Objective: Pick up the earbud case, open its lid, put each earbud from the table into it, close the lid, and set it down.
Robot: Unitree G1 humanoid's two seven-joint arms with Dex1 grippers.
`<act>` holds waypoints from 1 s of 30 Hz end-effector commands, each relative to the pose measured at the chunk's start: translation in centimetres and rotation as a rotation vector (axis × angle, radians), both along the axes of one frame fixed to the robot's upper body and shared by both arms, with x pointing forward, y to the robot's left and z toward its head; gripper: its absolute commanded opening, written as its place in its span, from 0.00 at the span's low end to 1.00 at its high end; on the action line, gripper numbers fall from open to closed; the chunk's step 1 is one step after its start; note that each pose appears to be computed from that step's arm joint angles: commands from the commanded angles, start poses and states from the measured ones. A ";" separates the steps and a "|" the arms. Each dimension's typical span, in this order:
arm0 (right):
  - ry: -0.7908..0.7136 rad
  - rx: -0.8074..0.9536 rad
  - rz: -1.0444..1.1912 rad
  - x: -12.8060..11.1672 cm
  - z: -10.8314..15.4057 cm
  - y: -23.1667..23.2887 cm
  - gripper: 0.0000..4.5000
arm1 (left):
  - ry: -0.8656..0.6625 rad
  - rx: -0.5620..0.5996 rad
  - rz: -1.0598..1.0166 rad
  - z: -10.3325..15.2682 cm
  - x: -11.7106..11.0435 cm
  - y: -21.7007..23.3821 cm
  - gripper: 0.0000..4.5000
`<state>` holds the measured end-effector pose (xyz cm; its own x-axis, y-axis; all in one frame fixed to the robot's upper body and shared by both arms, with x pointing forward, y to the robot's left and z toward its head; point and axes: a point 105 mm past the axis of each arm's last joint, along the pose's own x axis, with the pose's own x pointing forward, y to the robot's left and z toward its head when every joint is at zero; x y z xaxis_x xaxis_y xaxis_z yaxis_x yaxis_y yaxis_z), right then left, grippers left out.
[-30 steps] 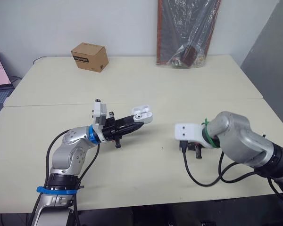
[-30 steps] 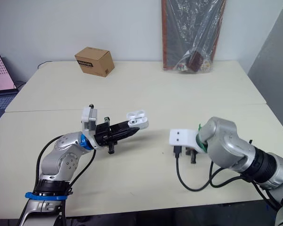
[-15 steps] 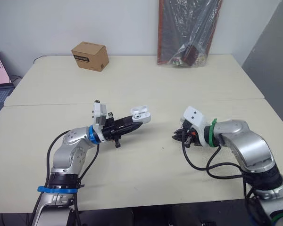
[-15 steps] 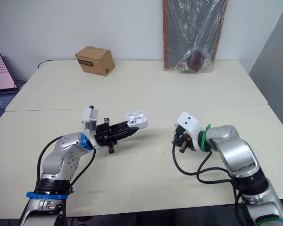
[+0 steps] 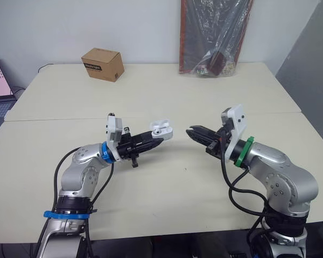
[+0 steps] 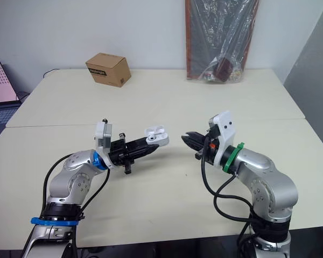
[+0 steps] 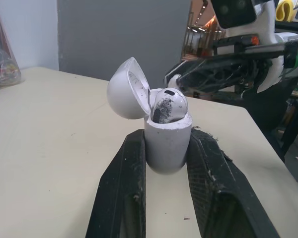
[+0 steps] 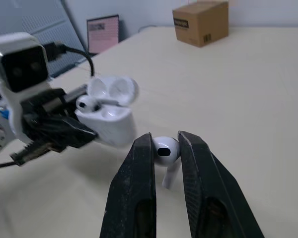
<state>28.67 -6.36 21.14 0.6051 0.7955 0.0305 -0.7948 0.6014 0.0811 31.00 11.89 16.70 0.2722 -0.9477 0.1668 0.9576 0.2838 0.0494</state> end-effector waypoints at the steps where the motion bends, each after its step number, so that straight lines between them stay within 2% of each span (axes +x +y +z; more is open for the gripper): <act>1: -0.136 0.051 0.038 -0.8 3.0 1.1 0.07 | -0.041 -0.001 -0.019 0.9 0.0 -0.3 0.17; 8: -0.208 0.051 0.058 -0.6 4.7 3.2 0.07 | -0.045 0.004 -0.031 1.2 0.3 -0.6 0.17; 14: -0.222 -0.066 0.049 0.0 3.6 4.1 0.07 | -0.051 0.003 -0.039 1.5 0.4 -0.7 0.17; 30: -0.252 -0.160 0.007 0.7 2.4 4.0 0.07 | -0.055 -0.026 -0.038 2.3 0.5 -0.7 0.17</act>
